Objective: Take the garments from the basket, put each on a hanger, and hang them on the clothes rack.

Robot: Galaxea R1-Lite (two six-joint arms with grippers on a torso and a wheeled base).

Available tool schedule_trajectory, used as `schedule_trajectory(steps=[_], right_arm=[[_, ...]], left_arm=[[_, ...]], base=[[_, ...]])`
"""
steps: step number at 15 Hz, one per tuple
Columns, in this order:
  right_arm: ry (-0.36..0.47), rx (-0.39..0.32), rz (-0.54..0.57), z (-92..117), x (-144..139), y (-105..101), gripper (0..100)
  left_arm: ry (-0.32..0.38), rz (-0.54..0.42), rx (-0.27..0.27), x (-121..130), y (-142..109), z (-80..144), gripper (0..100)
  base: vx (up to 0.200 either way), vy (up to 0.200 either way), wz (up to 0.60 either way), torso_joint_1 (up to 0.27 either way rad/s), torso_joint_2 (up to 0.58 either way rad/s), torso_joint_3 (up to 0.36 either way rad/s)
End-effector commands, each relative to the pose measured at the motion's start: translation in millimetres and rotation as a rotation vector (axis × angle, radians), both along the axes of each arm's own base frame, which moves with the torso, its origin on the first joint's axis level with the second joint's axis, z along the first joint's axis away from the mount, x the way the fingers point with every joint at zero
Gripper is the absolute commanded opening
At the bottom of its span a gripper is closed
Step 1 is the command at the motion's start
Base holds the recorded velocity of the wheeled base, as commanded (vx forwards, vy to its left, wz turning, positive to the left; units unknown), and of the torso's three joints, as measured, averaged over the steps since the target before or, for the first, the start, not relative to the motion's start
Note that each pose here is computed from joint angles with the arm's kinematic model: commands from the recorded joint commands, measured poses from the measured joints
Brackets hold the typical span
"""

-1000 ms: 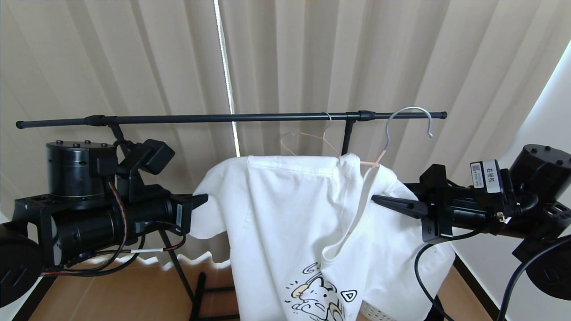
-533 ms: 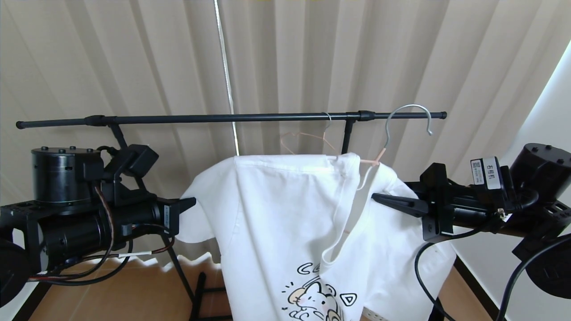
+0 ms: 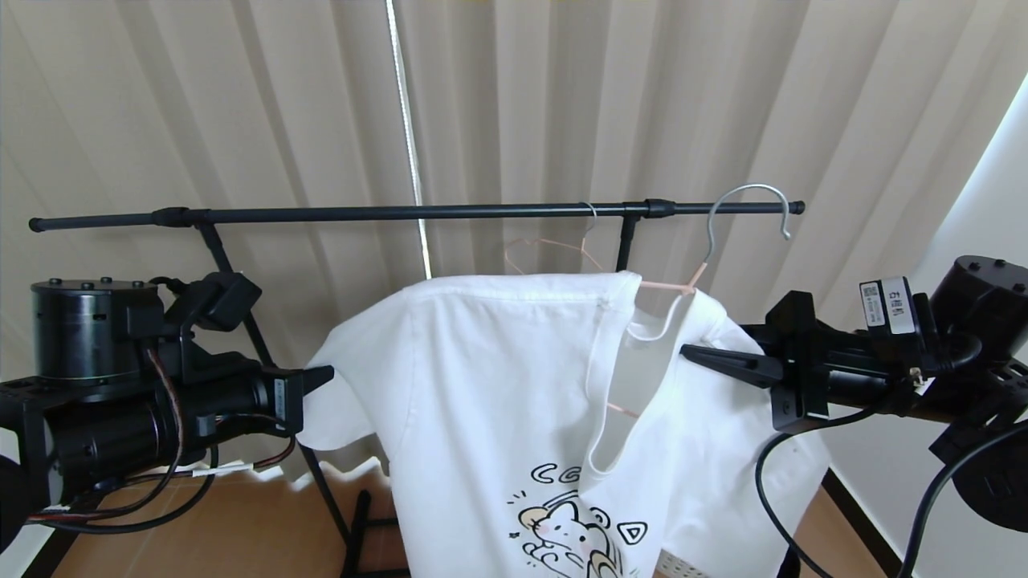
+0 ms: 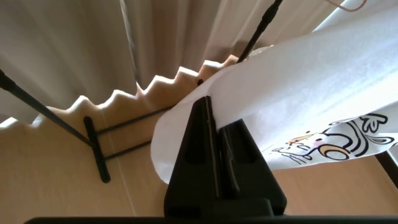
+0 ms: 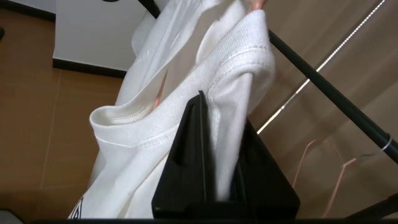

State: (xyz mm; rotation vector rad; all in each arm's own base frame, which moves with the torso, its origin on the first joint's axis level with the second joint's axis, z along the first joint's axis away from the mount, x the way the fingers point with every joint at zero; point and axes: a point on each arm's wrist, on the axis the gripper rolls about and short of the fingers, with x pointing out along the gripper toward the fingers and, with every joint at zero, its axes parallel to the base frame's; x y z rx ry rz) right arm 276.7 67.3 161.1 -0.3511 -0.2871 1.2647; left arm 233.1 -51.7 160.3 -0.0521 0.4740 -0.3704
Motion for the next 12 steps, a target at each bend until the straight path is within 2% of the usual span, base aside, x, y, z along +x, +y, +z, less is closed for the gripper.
schedule_trajectory(steps=[1, 9, 12], right_arm=[[-0.004, 0.003, -0.014, 2.2, 1.7, -5.9, 0], [-0.010, 0.010, -0.039, 6.8, 7.4, -17.8, 0], [-0.011, 0.009, -0.047, 7.2, 7.8, -23.0, 0]], left_arm=[[0.007, 0.004, -0.005, 0.0, 0.2, -0.9, 0], [0.021, 0.018, -0.015, 0.8, 1.6, -3.2, 0], [0.038, 0.051, -0.013, 0.4, 9.8, -7.4, 0]], base=[[0.000, 0.000, 0.00, 0.000, 0.00, 0.000], [0.000, 0.000, 0.00, 0.000, 0.00, 0.000], [0.000, 0.000, 0.00, 0.000, 0.00, 0.000]])
